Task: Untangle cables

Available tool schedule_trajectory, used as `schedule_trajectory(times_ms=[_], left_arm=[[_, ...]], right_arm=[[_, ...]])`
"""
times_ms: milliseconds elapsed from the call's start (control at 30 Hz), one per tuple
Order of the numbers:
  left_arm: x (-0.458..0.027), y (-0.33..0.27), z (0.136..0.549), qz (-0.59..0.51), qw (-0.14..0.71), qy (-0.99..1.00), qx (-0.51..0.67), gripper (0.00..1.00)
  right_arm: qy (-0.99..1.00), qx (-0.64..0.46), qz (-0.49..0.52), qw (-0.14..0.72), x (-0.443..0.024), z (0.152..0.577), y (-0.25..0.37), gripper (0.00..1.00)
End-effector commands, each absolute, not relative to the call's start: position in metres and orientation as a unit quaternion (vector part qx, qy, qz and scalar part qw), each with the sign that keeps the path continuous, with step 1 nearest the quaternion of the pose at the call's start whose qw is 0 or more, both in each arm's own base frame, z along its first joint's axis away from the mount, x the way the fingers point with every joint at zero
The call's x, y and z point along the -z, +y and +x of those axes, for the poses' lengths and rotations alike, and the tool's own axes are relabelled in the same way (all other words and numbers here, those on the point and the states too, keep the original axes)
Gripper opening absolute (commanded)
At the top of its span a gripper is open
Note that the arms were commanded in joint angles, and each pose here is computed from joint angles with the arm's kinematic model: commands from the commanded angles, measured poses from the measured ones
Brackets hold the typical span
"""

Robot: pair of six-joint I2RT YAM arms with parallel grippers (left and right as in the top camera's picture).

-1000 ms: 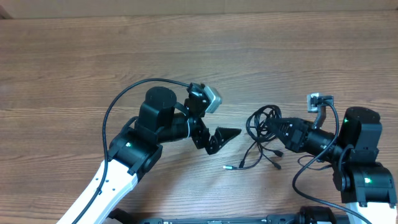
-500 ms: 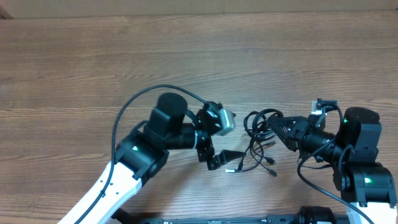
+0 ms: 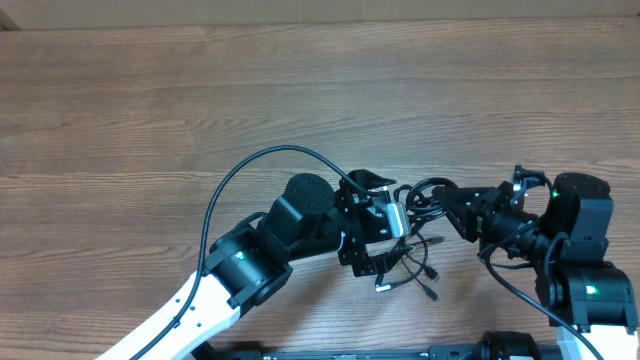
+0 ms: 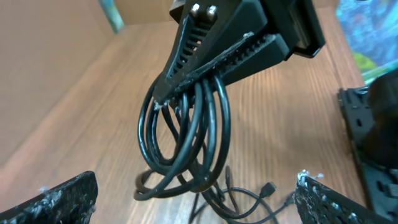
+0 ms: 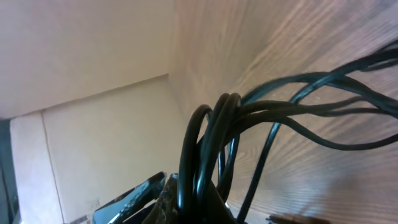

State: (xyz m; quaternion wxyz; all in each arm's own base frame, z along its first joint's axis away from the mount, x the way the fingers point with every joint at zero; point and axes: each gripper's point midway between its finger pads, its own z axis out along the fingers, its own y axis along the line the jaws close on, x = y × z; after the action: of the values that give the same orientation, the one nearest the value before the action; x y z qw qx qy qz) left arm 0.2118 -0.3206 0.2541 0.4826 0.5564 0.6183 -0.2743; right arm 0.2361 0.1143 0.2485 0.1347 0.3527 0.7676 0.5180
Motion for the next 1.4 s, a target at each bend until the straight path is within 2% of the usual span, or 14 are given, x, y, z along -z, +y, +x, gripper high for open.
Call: schedule_trajectory(times_ms=[0,200,433,800,900,1000,1067,1167,1367], left_arm=[[-0.266,-0.316,0.225,0.553,0.515,0.613,0.23,1.0],[-0.26,-0.32,0.222,0.563,0.506,0.608,0.24,1.0],[-0.262,-0.328,0.218,0.569,0.508,0.596,0.252,1.0],[-0.26,-0.333,0.214,0.573,0.505,0.594,0.252,1.0],[-0.257,-0.329,0.22,0.565,0.507,0.607,0.237,0.96],[-0.256,-0.326,0.227,0.55,0.51,0.623,0.224,0.86],[-0.255,-0.324,0.23,0.544,0.51,0.629,0.219,0.72],[-0.255,-0.324,0.23,0.543,0.51,0.63,0.22,0.63],[-0.256,-0.321,0.236,0.519,0.511,0.65,0.217,0.35]], right_arm=[[0.765,-0.546,0.31,0.144,-0.27,0.232,0.123,0.04],[0.761,-0.554,0.311,0.133,-0.273,0.23,0.125,0.04],[0.73,-0.572,0.367,0.076,-0.276,0.227,0.129,0.04],[0.701,-0.625,0.329,0.098,-0.314,0.238,0.134,0.04],[0.7,-0.626,0.327,0.101,-0.315,0.239,0.134,0.04],[0.7,-0.626,0.327,0.101,-0.315,0.239,0.134,0.04],[0.701,-0.626,0.326,0.101,-0.315,0.239,0.134,0.04],[0.701,-0.628,0.323,0.098,-0.316,0.237,0.135,0.04],[0.703,-0.63,0.314,0.096,-0.316,0.235,0.136,0.04]])
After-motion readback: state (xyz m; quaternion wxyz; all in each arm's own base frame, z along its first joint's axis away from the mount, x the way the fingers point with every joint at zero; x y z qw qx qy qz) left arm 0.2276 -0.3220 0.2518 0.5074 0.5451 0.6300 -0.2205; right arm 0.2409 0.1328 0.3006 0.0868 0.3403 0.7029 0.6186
